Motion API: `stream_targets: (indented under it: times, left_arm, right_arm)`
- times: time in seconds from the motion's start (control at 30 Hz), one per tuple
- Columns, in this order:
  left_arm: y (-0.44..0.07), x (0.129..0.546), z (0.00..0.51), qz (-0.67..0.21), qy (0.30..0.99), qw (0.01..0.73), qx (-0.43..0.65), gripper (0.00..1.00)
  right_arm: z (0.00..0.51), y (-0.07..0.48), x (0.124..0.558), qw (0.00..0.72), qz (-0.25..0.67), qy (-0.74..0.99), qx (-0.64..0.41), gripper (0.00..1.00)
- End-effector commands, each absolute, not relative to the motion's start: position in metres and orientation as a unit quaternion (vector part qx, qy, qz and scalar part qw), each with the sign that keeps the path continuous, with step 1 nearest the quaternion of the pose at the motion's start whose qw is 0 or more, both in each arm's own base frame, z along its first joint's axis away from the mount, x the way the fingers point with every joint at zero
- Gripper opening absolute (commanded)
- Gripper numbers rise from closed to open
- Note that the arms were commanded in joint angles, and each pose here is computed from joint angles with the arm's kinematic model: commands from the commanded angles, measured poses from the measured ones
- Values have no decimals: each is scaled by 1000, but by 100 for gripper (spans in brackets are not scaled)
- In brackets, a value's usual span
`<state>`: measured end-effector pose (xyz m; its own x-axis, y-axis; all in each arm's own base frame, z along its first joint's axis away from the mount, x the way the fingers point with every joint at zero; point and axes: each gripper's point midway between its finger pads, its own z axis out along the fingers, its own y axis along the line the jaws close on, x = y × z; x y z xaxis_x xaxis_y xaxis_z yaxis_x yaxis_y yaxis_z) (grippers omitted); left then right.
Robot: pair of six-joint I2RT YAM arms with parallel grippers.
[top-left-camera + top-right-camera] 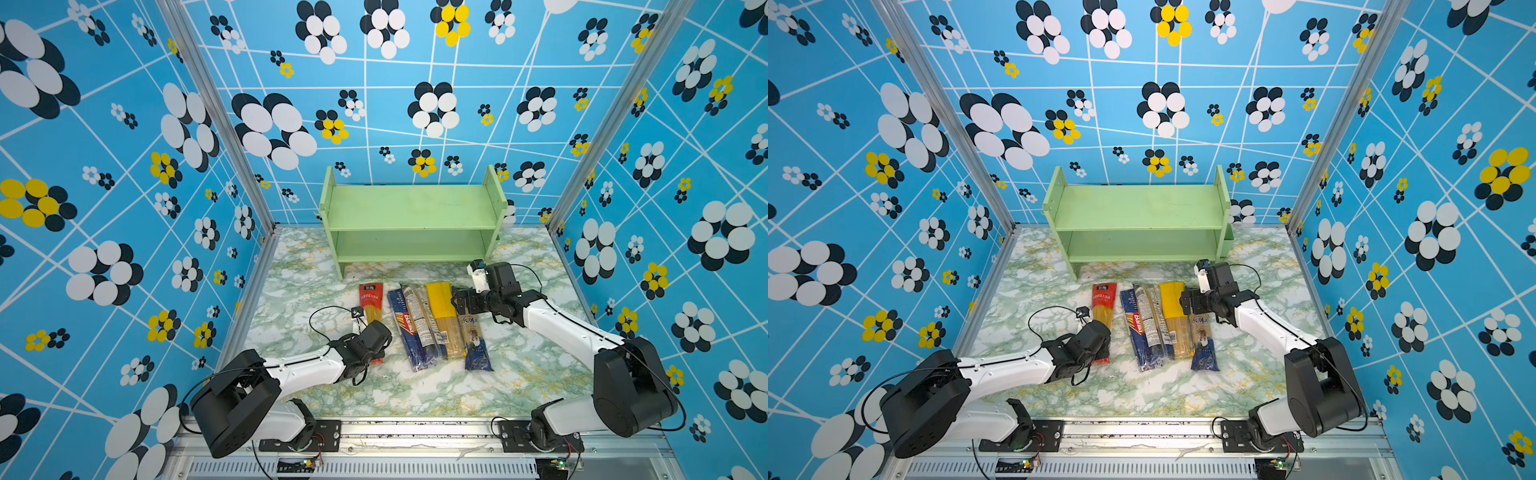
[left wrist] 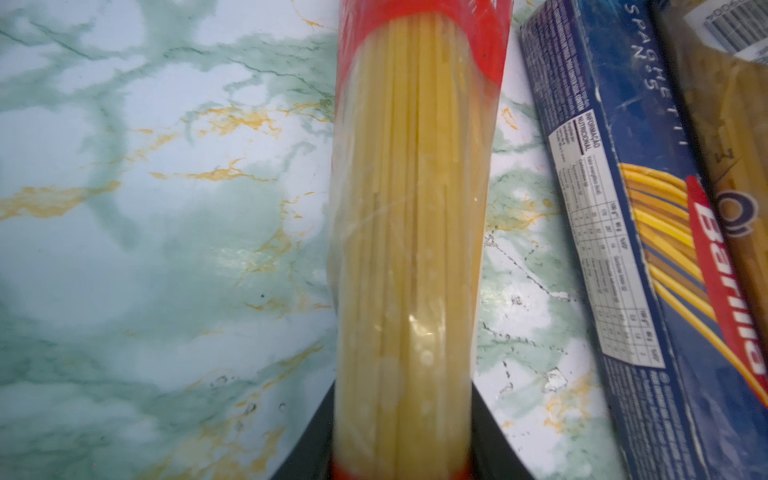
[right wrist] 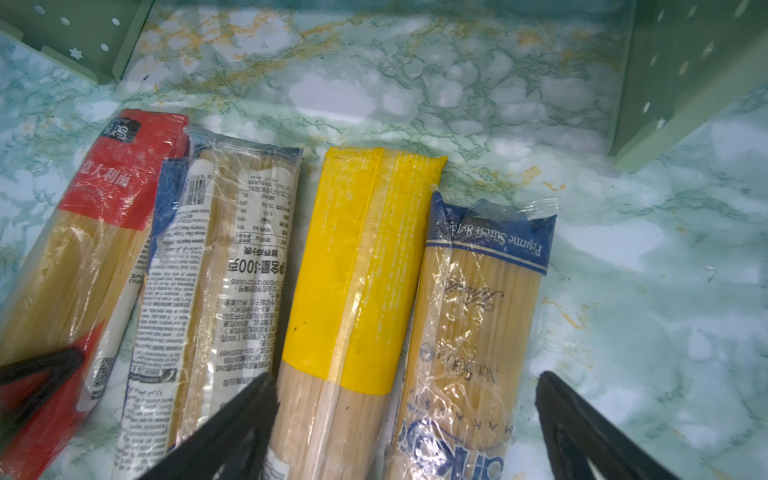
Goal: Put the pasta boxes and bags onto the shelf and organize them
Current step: 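Close the left gripper on the red spaghetti bag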
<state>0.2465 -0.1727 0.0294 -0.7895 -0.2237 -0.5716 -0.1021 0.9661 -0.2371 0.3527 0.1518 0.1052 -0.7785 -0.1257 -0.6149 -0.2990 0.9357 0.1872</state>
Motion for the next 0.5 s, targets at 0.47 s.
stream_targets:
  times: [0.47]
  left_arm:
    - [-155, 242, 85, -133, 937, 316, -63, 0]
  right_arm:
    - [112, 162, 363, 318, 145, 928, -128, 99]
